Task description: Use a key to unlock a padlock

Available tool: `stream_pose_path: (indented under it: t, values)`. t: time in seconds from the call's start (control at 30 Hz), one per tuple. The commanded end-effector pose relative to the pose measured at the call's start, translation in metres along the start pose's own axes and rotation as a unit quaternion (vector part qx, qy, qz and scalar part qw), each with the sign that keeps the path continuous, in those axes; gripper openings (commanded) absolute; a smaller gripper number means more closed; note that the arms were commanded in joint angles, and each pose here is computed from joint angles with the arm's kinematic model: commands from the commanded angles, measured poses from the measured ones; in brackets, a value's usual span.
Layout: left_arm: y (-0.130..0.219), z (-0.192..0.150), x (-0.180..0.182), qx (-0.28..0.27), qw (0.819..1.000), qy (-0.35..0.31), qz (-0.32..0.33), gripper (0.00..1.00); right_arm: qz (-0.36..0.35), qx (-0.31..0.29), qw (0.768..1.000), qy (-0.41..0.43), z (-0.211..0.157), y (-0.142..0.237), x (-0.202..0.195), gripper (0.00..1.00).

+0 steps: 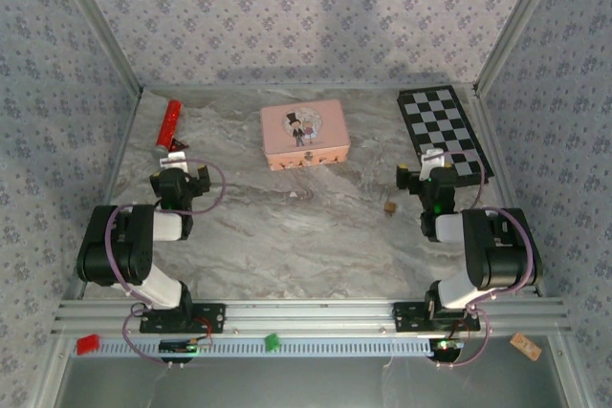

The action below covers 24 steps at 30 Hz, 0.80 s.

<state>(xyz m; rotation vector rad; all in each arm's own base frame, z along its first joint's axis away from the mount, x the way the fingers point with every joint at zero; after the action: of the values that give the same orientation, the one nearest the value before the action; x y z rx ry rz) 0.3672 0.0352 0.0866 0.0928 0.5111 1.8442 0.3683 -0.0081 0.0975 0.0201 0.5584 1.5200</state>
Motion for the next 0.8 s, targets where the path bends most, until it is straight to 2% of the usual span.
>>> stream_pose_path:
  t: [0.0, 0.17, 0.27, 0.77]
  values:
    - [0.0004, 0.0118, -0.0067, -0.016, 1.000, 0.013, -0.014, 1.00, -0.027, 0.018, 0.999, -0.016, -0.0043, -0.0044, -0.0099, 0.99]
    - [0.0004, 0.0120, -0.0064, -0.016, 1.000, 0.013, -0.014, 1.00, -0.055, 0.019, 0.998, -0.013, -0.0050, -0.0018, -0.0134, 0.99]
    - [0.0002, 0.0116, -0.0064, -0.016, 1.000, 0.012, -0.014, 1.00, -0.021, 0.028, 0.999, -0.029, -0.0083, -0.0057, -0.0121, 0.99]
    - [0.0004, 0.0120, -0.0065, -0.016, 1.000, 0.013, -0.014, 1.00, -0.022, 0.026, 0.999, -0.027, -0.0076, -0.0057, -0.0125, 0.99]
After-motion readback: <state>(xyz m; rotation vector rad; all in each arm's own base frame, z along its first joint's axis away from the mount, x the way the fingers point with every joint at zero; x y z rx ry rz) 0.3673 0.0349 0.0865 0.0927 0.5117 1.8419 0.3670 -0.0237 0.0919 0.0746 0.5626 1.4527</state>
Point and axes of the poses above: each hand's point on the last joint's axis, 136 mm out from that joint toward the fingers, its own y axis back along the fingers, its own x axis along the line the jaws close on, z = x × y, the point moved 2 cm from there along y, back along the fingers, and after that the axes turned 15 degrees about y, right-handed, at the moved point
